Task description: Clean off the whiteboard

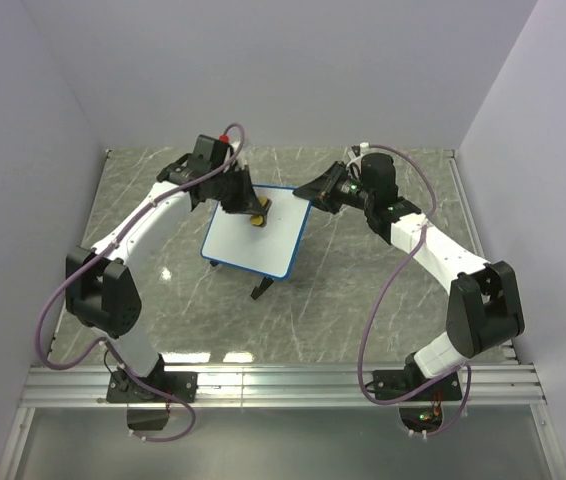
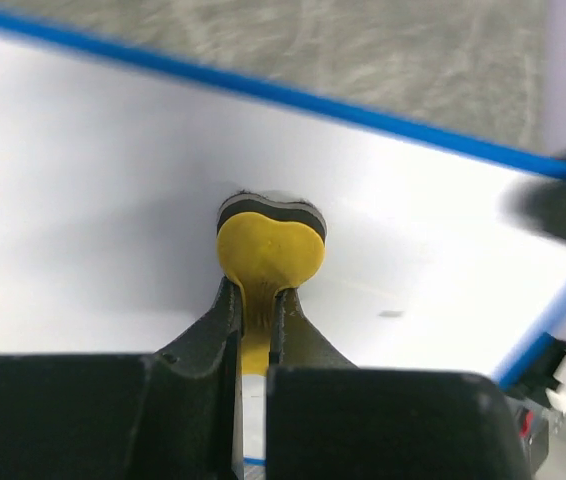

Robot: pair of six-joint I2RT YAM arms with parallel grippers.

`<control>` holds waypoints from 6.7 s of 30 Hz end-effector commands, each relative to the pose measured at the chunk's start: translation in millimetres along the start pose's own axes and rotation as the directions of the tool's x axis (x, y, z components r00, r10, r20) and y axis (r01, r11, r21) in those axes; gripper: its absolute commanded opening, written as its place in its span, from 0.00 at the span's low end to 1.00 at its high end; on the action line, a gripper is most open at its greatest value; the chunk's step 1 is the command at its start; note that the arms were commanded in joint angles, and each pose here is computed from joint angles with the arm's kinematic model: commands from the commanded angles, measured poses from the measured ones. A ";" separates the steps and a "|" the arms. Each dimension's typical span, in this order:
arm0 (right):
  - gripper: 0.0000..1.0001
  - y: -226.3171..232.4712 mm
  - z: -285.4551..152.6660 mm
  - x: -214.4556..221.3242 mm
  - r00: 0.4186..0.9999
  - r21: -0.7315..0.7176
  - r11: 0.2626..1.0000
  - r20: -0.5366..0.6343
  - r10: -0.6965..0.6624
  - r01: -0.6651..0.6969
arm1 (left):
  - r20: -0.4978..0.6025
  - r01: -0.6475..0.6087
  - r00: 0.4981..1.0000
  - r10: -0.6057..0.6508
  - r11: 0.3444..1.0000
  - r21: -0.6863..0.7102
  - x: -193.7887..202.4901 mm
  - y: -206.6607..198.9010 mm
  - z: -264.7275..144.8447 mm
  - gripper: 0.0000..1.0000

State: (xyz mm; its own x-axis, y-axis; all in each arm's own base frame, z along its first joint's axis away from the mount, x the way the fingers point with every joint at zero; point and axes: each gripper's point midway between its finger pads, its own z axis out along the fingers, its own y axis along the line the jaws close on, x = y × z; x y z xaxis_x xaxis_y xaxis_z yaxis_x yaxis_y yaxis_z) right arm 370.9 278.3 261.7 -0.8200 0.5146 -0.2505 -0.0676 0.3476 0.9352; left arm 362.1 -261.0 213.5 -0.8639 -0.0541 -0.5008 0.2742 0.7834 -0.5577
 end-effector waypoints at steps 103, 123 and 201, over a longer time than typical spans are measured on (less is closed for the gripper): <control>0.00 -19.3 -25.1 27.3 0.805 0.179 0.821 0.171 -0.568 0.542 | 0.416 0.631 0.775 -0.476 0.549 -0.548 147.4 194.1 -124.2 1.00; 0.00 -114.6 -36.1 8.8 0.724 0.370 0.735 0.200 -0.660 0.568 | 0.404 0.625 0.779 -0.479 0.545 -0.559 160.7 191.5 -132.2 0.99; 1.00 1.6 -216.4 3.8 0.567 0.483 0.694 0.405 -0.718 0.534 | 0.587 0.578 0.747 -0.312 0.740 -0.343 44.1 156.1 -120.9 1.00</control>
State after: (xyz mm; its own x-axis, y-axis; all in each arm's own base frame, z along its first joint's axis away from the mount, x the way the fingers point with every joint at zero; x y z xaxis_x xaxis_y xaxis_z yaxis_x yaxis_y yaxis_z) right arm 268.5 103.8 285.4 -0.1909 0.3051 -0.9330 -0.1054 0.9386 0.3285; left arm 281.2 -54.0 153.9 -0.5428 -0.6499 -0.5320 -0.5339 0.7559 -0.3788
